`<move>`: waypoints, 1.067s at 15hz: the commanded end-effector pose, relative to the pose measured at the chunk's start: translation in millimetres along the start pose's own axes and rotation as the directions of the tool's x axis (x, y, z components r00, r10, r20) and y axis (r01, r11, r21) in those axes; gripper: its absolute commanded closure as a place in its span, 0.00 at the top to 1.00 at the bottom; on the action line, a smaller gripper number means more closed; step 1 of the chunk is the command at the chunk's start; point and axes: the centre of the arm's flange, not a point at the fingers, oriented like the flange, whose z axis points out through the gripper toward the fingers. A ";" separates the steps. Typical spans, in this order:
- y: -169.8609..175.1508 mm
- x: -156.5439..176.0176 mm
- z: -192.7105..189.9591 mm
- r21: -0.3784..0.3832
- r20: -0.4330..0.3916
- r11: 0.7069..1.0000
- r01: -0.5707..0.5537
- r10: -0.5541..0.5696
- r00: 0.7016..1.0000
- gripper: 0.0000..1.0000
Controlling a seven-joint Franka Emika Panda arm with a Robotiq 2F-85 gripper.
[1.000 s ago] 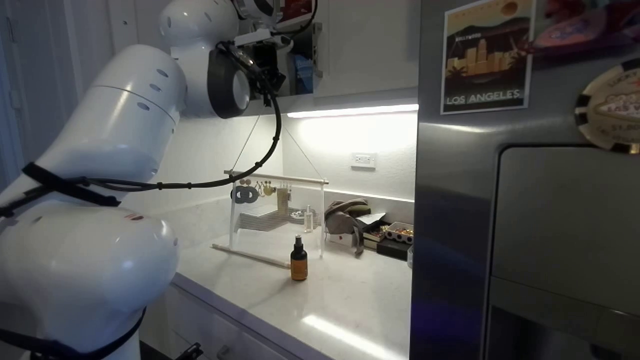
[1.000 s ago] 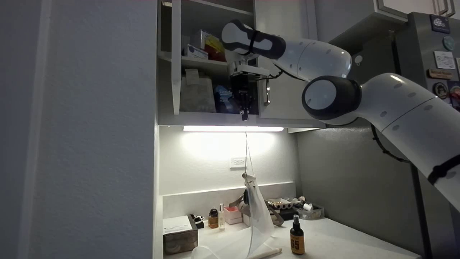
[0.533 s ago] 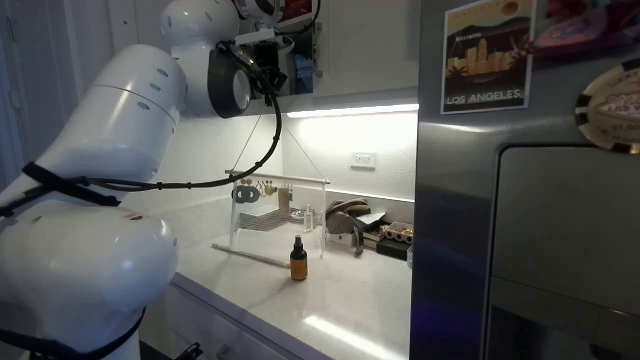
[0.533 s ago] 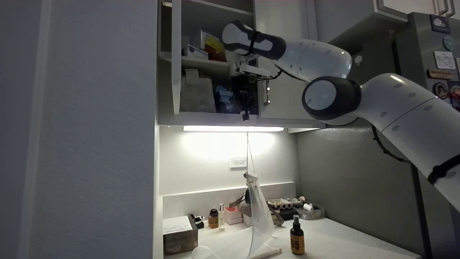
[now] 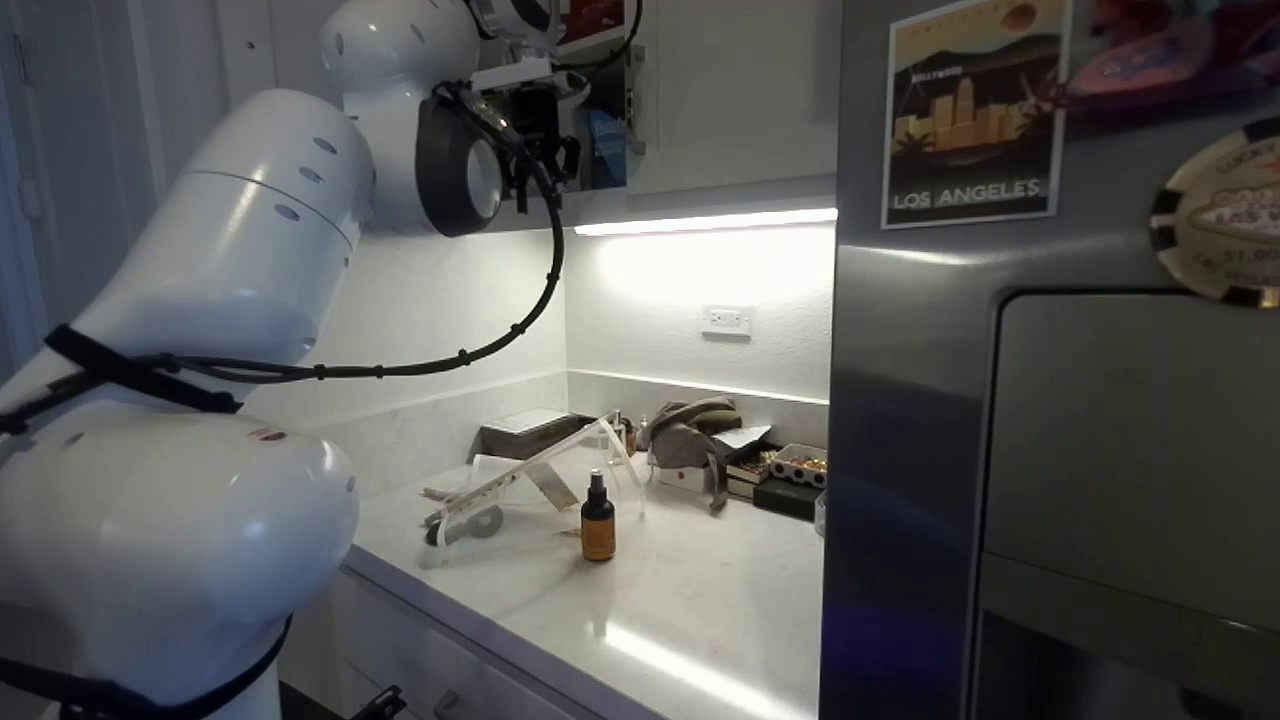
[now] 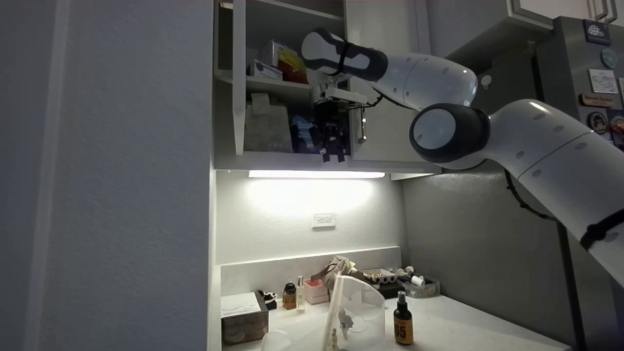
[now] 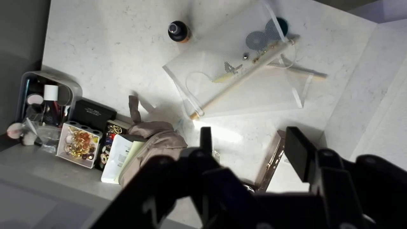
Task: Close the right cupboard door and take the transparent flag off the hanger
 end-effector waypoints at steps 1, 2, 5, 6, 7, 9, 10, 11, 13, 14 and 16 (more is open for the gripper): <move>4.5 -54.3 51.5 -0.009 -0.026 1.000 0.000 0.000 1.000 0.94; 5.0 -54.5 51.2 -0.008 -0.030 1.000 -0.004 0.003 1.000 0.99; 10.2 -57.4 46.7 0.005 -0.036 1.000 -0.025 0.025 0.999 1.00; 14.0 -59.7 43.4 0.015 -0.037 0.999 -0.032 0.032 0.999 1.00; 17.8 -62.3 39.8 0.020 -0.037 0.999 -0.036 0.037 0.999 1.00; 27.5 -68.7 30.8 0.034 -0.048 0.998 -0.044 0.046 0.998 1.00; 32.8 -72.4 26.2 0.039 -0.051 0.998 -0.050 0.052 0.997 1.00; 38.8 -77.2 20.2 0.043 -0.061 0.997 -0.058 0.060 0.996 1.00; 50.8 -87.7 8.4 0.053 -0.086 0.996 -0.077 0.081 0.993 1.00; 56.1 -94.0 1.9 0.053 -0.101 0.995 -0.082 0.087 0.991 1.00; 64.6 -107.2 -10.3 0.046 -0.120 0.994 -0.095 0.100 0.988 1.00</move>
